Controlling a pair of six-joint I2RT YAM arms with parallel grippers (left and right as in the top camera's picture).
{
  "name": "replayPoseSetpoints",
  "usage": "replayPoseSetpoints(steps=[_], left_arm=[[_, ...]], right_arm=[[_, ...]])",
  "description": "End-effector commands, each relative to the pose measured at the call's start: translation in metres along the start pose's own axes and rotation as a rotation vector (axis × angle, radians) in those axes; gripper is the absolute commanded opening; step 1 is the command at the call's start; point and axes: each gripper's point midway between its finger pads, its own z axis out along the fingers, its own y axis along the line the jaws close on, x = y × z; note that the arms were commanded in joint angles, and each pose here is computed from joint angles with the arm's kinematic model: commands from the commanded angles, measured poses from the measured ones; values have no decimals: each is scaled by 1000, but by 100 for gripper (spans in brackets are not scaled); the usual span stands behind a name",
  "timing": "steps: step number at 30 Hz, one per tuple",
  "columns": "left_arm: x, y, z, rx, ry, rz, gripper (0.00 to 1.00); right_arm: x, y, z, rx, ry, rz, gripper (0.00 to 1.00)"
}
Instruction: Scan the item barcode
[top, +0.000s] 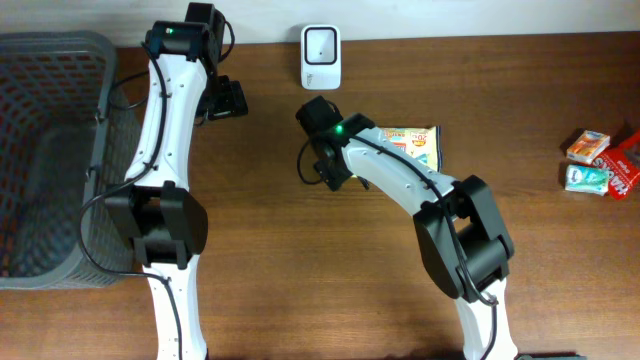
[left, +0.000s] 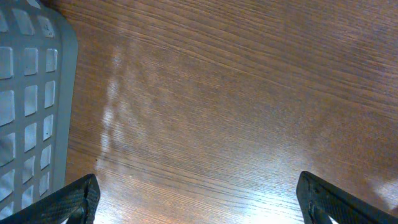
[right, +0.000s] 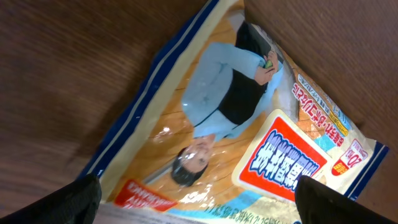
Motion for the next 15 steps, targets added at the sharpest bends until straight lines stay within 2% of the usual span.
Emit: replayPoseSetpoints(steps=[1, 5, 6, 7, 8, 9, 10, 11, 12, 13, 15], left_arm=[[-2, 3, -2, -12, -11, -6, 99], [-2, 3, -2, -12, -10, -6, 99], [-2, 3, -2, -12, -10, -6, 99], [-2, 3, -2, -12, -11, -6, 99], [-2, 3, -2, -12, -11, -6, 99], [-2, 3, -2, -12, -11, -6, 99], [-2, 3, -2, -12, -11, -6, 99], [-2, 3, -2, -12, -11, -6, 99], [-2, 3, -2, -12, -11, -6, 99], [-2, 3, -2, -12, -11, -6, 99], [-2, 3, -2, -12, -11, -6, 99]], right_arm=[[9, -4, 23, 45, 49, -7, 99], [16, 6, 43, -11, 84, 26, 98], [16, 5, 45, -10, 88, 48, 90], [17, 3, 47, -9, 90, 74, 77], [17, 4, 48, -29, 92, 82, 75], [18, 9, 50, -89, 97, 97, 76], [19, 11, 51, -106, 100, 100, 81], [20, 13, 52, -129, 104, 106, 94], [22, 13, 53, -141, 109, 110, 99], [24, 13, 54, -141, 113, 110, 99], [27, 17, 56, -160, 120, 112, 82]])
